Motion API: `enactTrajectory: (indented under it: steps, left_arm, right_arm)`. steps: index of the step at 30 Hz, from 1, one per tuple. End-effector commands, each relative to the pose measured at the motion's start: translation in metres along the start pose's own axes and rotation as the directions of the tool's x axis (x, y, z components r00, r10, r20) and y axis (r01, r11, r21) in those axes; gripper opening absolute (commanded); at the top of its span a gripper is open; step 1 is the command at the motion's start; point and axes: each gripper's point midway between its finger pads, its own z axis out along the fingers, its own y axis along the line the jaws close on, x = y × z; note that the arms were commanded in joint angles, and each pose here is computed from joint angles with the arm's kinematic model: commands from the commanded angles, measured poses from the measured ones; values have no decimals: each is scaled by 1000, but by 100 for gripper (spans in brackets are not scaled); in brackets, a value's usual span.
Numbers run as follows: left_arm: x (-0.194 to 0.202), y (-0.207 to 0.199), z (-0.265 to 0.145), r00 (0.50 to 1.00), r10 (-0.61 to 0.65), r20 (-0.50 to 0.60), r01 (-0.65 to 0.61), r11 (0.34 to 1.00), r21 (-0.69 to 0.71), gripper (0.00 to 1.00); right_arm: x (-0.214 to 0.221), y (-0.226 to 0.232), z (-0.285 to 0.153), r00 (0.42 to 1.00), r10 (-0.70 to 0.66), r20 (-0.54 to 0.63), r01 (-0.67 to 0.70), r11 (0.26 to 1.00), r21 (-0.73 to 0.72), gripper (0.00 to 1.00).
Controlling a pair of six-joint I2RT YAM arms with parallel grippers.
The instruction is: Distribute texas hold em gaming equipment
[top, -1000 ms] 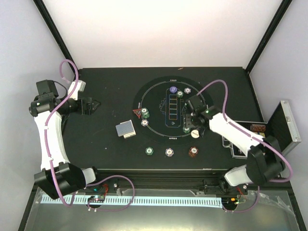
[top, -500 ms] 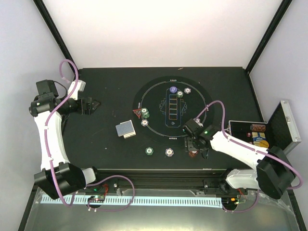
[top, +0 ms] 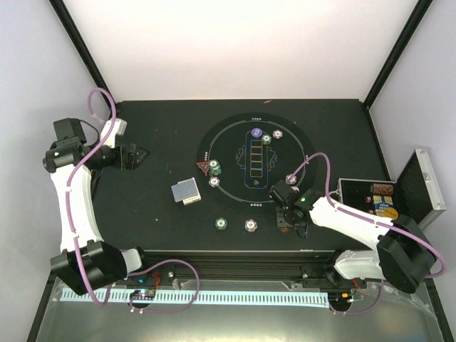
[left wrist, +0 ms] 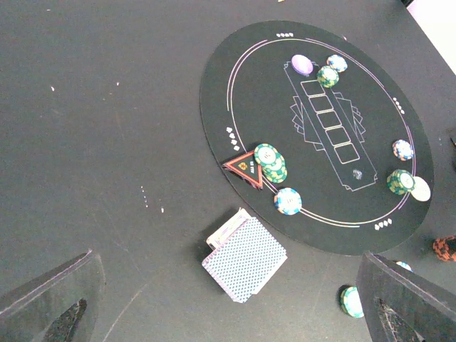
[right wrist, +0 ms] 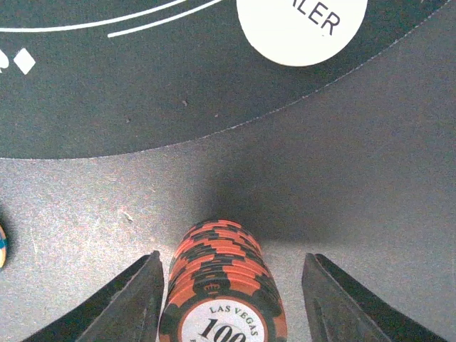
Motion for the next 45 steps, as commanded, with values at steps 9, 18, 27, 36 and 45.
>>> enactTrajectory:
  steps: [9,18,27,36,45]
  left_arm:
    - [-5,-3,-6,1000,13,29,-13,1000,-1,99]
    - [-6,-3,-7,999,14,30,-14,1000,-4,99]
    - [-6,-2,-7,1000,11,27,-11,1000,-11,99]
    - [-7,-2,-8,999,18,31,-17,1000,-15,99]
    - [-7,-1,-7,999,14,30,-13,1000,-15,99]
  right_arm:
    - [3,2,0,1000,-5,1,5,1000,-7,57]
    - [6,5,1,1000,-22,-7,22,1000,-2,54]
    - [3,3,-3,1000,-19,3,19,1000,9,35]
    - [-18,6,-30,998,-23,59,22,1000,19,21]
    - [-84,43,-76,981,-78,178,80,997,-8,19]
